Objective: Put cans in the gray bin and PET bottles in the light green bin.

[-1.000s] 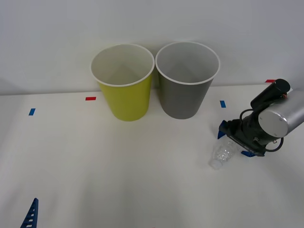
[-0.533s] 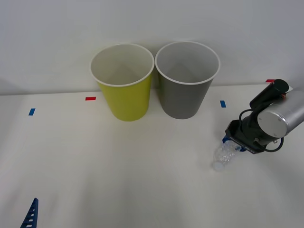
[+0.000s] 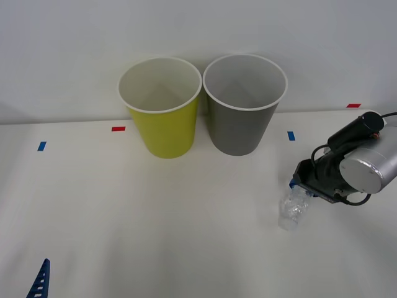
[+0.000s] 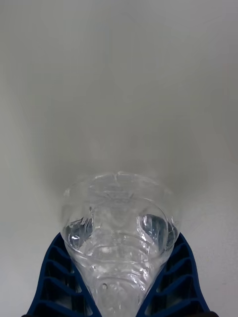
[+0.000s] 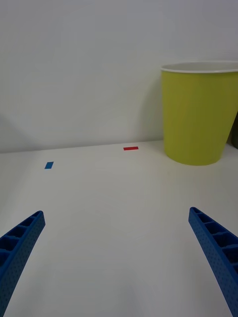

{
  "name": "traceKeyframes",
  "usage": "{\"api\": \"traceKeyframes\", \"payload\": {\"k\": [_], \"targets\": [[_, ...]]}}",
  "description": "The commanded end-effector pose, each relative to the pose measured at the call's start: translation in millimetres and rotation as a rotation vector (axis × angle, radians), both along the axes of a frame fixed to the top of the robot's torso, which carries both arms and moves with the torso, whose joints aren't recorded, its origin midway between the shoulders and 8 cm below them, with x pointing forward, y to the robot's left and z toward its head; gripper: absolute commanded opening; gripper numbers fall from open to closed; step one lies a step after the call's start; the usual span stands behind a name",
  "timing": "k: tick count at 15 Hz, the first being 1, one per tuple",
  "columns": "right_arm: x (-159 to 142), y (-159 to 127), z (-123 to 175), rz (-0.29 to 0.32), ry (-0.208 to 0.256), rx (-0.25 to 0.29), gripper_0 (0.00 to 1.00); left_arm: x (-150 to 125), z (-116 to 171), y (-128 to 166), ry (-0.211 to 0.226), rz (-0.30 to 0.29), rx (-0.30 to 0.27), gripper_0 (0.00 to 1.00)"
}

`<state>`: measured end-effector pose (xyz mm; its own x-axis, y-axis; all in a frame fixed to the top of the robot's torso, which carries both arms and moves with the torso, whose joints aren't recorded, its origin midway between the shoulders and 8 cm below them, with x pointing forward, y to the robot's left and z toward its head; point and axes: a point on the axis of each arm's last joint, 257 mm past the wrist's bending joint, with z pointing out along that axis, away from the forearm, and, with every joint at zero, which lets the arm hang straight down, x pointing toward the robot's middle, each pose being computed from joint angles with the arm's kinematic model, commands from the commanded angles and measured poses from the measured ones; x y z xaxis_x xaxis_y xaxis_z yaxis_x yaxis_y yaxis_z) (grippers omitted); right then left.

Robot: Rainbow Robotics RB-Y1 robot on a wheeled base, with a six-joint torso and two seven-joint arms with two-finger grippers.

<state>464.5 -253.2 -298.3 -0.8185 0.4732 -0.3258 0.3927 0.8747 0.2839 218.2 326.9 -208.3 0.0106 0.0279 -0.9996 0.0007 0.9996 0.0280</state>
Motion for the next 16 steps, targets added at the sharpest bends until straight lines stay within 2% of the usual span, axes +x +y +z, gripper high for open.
{"api": "traceKeyframes", "payload": {"k": [1, 3, 7, 9, 12, 14, 16], "targets": [[-2.0, -2.7, 17.9, 0.107, -0.135, -0.036, 0.0, 0.0, 0.0, 0.0, 0.0, 0.0, 0.0, 1.0], [-5.5, 1.1, 31.1, 0.152, -0.219, -0.039, 0.0, 0.0, 0.0, 0.0, 0.0, 0.0, 0.0, 1.0], [-17.6, 2.8, 58.0, 0.227, -0.377, -0.105, 0.0, 0.0, 0.0, 0.0, 0.0, 0.0, 0.0, 1.0], [-20.1, 2.9, 75.4, 0.279, -0.458, -0.168, 0.0, 0.0, 0.0, 0.0, 0.0, 0.0, 0.0, 1.0], [-22.3, -1.2, 97.9, 0.351, -0.556, -0.268, 0.0, 0.0, 0.0, 0.0, 0.0, 0.0, 0.0, 1.0], [-25.8, 0.0, 111.5, 0.397, -0.603, -0.336, 0.0, 0.0, 0.0, 0.0, 0.0, 0.0, 0.0, 1.0], [-26.8, 3.5, 123.3, 0.438, -0.641, -0.383, 0.0, 0.0, 0.0, 0.0, 0.0, 0.0, 0.0, 1.0]]}}
